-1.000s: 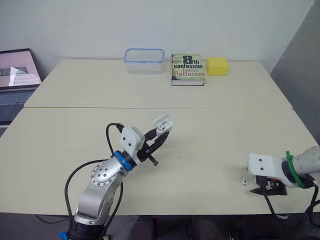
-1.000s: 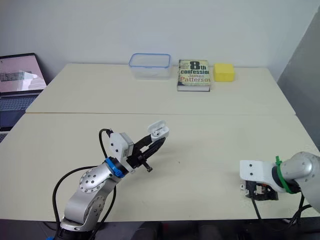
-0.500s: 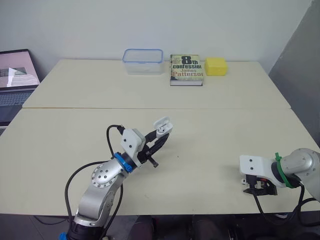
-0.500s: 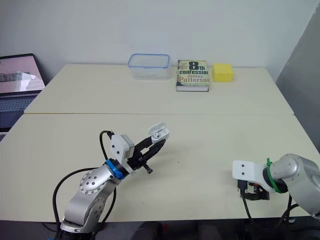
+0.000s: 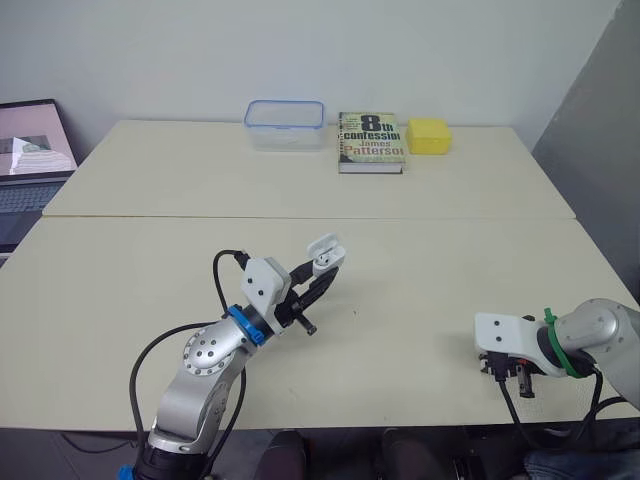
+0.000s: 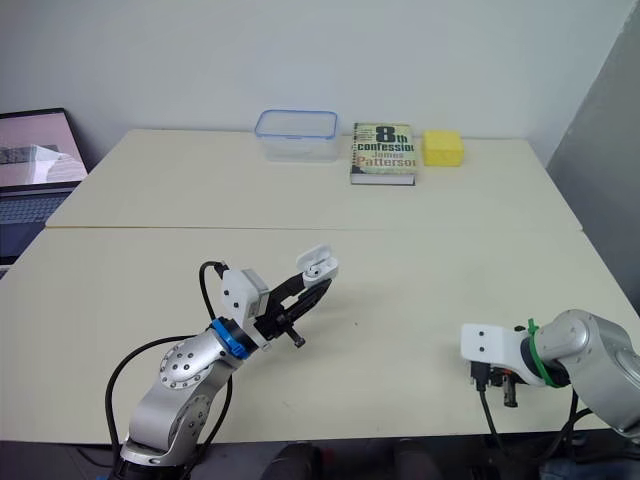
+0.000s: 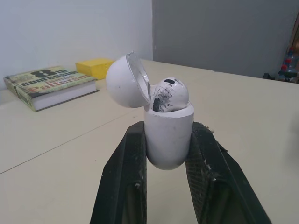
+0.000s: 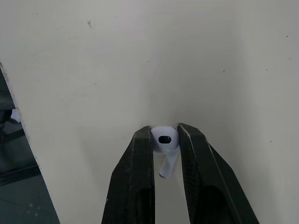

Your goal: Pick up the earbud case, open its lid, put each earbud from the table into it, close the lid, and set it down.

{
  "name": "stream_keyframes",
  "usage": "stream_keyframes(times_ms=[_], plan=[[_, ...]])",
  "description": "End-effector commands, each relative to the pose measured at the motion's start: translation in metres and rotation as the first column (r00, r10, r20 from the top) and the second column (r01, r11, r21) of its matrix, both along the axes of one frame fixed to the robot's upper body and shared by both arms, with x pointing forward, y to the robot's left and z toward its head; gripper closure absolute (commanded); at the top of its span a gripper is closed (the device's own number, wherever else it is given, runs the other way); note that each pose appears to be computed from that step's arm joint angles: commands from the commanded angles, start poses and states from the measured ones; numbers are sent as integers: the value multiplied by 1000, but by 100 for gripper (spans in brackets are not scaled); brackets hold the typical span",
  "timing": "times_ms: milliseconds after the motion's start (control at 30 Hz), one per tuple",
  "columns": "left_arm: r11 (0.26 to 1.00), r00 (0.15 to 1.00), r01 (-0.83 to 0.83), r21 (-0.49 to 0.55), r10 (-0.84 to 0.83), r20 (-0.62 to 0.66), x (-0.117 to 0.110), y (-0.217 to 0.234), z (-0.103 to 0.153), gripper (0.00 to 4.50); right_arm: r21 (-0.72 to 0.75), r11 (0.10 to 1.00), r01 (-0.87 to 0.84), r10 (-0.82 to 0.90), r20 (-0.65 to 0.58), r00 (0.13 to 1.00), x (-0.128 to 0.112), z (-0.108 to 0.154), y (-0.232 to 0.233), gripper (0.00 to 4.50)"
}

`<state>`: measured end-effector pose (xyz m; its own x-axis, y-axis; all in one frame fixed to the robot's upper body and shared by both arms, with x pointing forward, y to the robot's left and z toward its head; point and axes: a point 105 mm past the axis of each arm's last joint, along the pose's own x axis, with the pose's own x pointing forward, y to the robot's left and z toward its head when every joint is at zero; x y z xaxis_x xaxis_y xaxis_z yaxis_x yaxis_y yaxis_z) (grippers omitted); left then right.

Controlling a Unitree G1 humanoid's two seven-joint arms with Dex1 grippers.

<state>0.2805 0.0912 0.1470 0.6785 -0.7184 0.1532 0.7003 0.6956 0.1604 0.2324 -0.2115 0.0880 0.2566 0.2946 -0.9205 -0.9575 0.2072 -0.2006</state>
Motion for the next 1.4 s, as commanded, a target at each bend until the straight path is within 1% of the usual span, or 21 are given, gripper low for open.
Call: stream_keyframes(times_ms=[33, 133, 200, 233, 300, 367, 433, 500, 567, 600, 667, 700, 767, 833, 933, 1000, 1100, 1400], plan=[[1000, 998, 2, -13, -1, 56, -1, 0, 13, 375, 29, 1000, -2, 0, 96, 995, 16, 19, 3, 412], [1000, 998, 1, -24, 1, 59, 1, 1, 14, 375, 147, 988, -55, 29, 176, 984, 25, 48, 23, 412], [999, 998, 4, -36, -1, 64, 3, 0, 16, 375, 257, 958, -125, 59, 249, 967, 30, 72, 42, 412], [999, 998, 5, -40, -2, 65, 4, 0, 17, 375, 291, 946, -142, 62, 270, 961, 32, 80, 47, 412], [998, 996, 17, -60, -11, 84, 6, -2, 23, 375, 432, 871, -236, 77, 355, 932, 33, 107, 71, 412], [997, 995, 32, -74, -24, 102, 7, -4, 28, 375, 525, 789, -319, 75, 432, 899, 32, 128, 90, 412], [996, 993, 42, -79, -34, 111, 8, -6, 30, 375, 588, 715, -379, 21, 524, 852, 36, 146, 105, 412], [995, 992, 49, -84, -39, 117, 9, -8, 32, 375, 630, 636, -447, -75, 627, 776, 44, 165, 119, 412], [995, 992, 54, -88, -43, 120, 11, -9, 33, 375, 676, 558, -481, -155, 654, 740, 47, 175, 131, 412], [994, 991, 59, -89, -48, 125, 11, -10, 34, 375, 707, 500, -500, -195, 654, 731, 49, 179, 139, 412], [993, 990, 65, -93, -53, 132, 11, -13, 36, 375, 710, 432, -556, -266, 689, 674, 51, 187, 150, 412], [993, 989, 67, -94, -54, 135, 11, -13, 37, 375, 726, 402, -558, -306, 681, 665, 54, 189, 153, 412], [993, 989, 68, -96, -54, 137, 11, -13, 38, 375, 733, 380, -564, -334, 678, 655, 56, 190, 157, 412], [993, 989, 68, -98, -54, 139, 11, -13, 39, 375, 728, 367, -579, -331, 684, 650, 56, 188, 161, 412], [993, 989, 69, -100, -54, 140, 10, -13, 40, 375, 720, 354, -597, -297, 691, 659, 53, 177, 169, 412], [992, 988, 70, -101, -56, 142, 10, -14, 40, 375, 711, 353, -609, -259, 699, 666, 49, 166, 174, 412], [992, 988, 72, -101, -57, 144, 9, -14, 40, 375, 700, 349, -623, -231, 708, 667, 45, 156, 178, 412], [991, 988, 84, -101, -70, 141, 8, -15, 40, 375, 687, 353, -635, -238, 722, 650, 52, 145, 180, 412]])
